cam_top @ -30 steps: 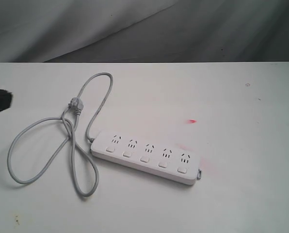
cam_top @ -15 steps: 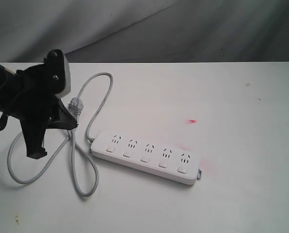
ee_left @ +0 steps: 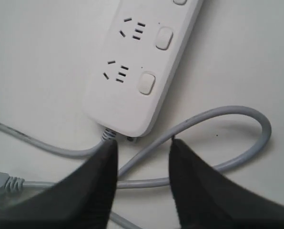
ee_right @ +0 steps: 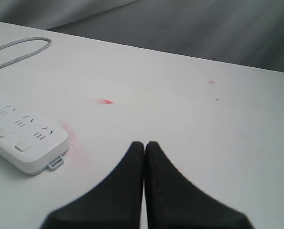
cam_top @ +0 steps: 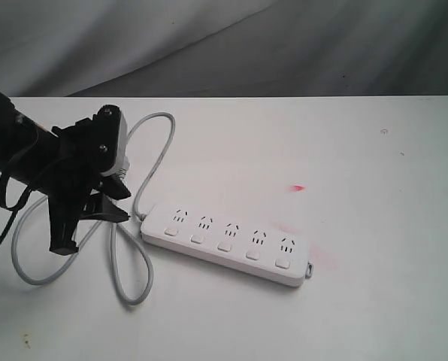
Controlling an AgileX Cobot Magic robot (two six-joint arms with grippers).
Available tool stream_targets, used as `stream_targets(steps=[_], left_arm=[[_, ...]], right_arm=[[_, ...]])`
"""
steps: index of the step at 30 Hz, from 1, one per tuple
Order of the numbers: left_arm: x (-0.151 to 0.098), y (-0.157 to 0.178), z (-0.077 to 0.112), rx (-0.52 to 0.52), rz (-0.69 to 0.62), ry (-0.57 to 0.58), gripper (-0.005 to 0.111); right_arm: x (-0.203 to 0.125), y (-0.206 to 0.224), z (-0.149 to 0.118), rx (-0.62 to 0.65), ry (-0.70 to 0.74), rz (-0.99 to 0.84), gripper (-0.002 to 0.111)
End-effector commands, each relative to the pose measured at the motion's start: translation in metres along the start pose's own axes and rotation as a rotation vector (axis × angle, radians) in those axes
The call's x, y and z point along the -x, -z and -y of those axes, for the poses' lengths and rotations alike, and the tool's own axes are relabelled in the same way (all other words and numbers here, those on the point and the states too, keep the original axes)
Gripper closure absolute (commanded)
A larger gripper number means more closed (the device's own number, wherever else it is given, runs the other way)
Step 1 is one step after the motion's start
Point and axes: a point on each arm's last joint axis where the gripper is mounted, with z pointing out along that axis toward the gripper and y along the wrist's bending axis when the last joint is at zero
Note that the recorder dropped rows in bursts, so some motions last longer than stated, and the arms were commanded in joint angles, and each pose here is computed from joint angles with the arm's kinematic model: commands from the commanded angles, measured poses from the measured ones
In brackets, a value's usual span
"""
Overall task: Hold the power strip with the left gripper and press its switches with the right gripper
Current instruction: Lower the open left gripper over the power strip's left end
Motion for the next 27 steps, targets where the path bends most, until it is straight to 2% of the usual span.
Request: stream_targets(steps=[1, 3, 6, 8, 13, 18, 21, 27], left_arm=[[0.002, -0.001, -0.002, 0.009, 0.016, 0.016, 0.044], [0.002, -0.001, -0.002, 0.009, 0.016, 0.016, 0.034], [0.003, -0.001, -0.002, 0.011, 0.033, 0.036, 0.029], [0.005, -0.001, -0.003, 0.022, 0.048, 0.038, 0.029], [0.012, 0.000, -0.005, 0.051, 0.124, -0.064, 0.029], [0.017, 0.001, -0.008, 0.089, 0.177, -0.106, 0.029], [0.015, -0.004, -0.009, 0.081, 0.170, -0.126, 0.029], [0.006, -0.028, -0.009, 0.014, 0.156, -0.078, 0.029]], right_arm=[[0.000, 0.000, 0.001, -0.009, 0.005, 0.009, 0.108], [0.000, 0.000, 0.001, -0.009, 0.005, 0.009, 0.108], [0.000, 0.000, 0.001, -0.009, 0.005, 0.009, 0.108], [0.000, 0.000, 0.001, -0.009, 0.005, 0.009, 0.108], [0.000, 0.000, 0.001, -0.009, 0.005, 0.009, 0.108], [0.000, 0.000, 0.001, -0.009, 0.005, 0.009, 0.108], [0.000, 0.000, 0.001, -0.009, 0.005, 0.009, 0.108], [0.000, 0.000, 0.001, -0.009, 0.005, 0.009, 0.108]])
